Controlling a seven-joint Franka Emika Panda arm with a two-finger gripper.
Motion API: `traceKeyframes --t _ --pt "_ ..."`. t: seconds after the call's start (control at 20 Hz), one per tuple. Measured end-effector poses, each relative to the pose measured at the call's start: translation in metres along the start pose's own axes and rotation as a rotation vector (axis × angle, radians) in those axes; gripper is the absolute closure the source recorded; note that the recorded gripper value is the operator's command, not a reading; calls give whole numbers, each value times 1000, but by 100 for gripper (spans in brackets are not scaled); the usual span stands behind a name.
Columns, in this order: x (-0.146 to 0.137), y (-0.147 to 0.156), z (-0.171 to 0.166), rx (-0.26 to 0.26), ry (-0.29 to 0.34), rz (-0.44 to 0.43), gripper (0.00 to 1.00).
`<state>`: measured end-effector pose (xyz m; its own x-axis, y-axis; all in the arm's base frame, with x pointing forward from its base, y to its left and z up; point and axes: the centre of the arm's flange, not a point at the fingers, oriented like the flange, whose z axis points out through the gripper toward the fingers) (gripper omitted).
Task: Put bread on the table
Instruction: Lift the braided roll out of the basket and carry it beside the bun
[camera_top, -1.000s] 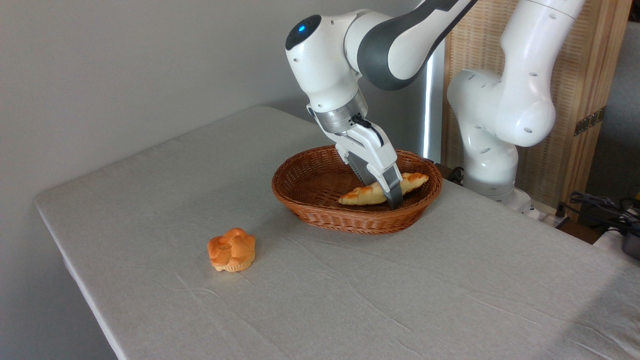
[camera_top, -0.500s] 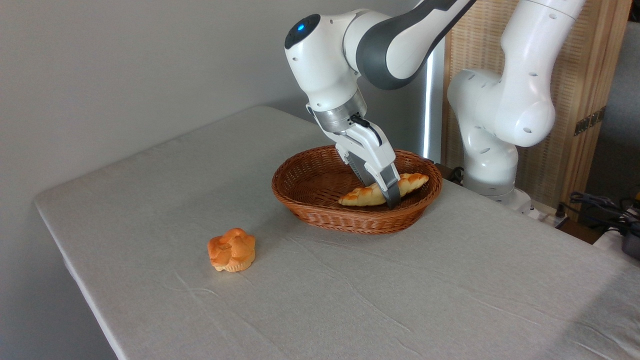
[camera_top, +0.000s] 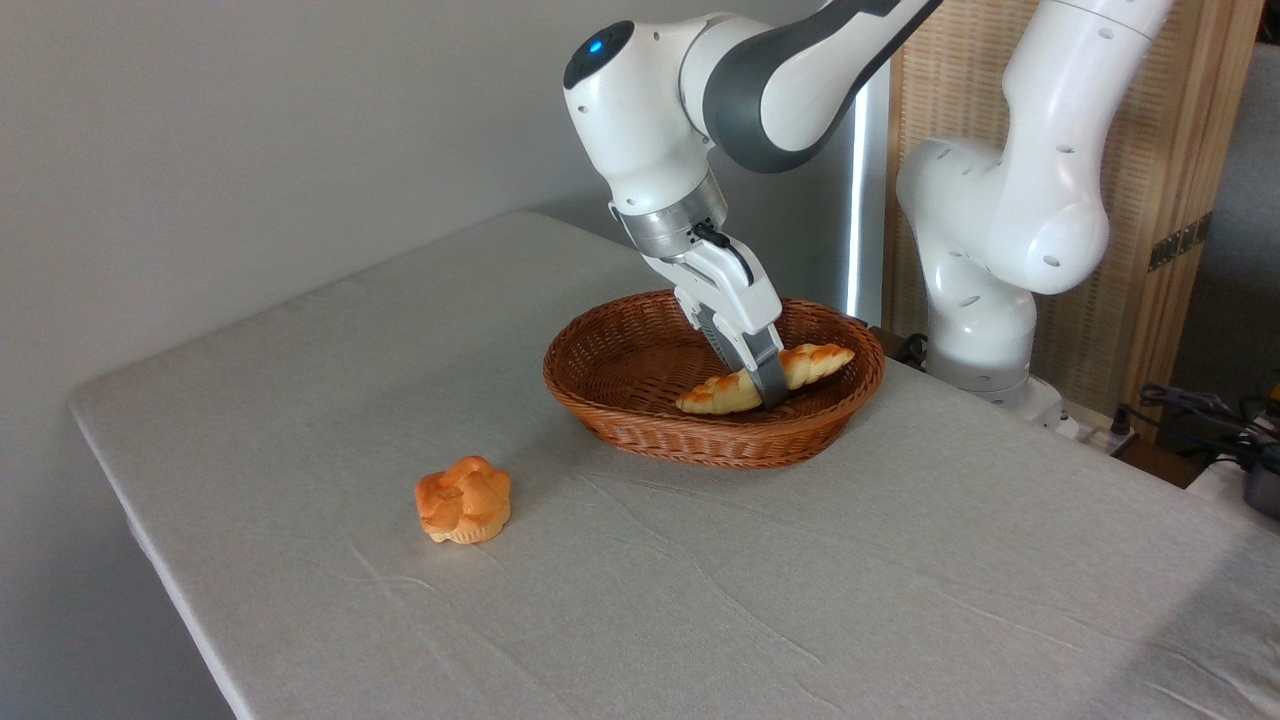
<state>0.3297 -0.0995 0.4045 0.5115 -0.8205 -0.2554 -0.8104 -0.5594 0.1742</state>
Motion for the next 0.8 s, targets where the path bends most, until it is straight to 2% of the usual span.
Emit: traceKeyframes --t 0.2,0.35,0.5,0.65,0.8 --pt "1 -1 -10 13 14 0 62" --pt "7 2 -43 21 -8 15 61" --pt "22 -2 -85 43 -1 26 59" --pt "22 -24 -125 67 2 0 59" --pt "4 -58 -160 83 63 -39 59"
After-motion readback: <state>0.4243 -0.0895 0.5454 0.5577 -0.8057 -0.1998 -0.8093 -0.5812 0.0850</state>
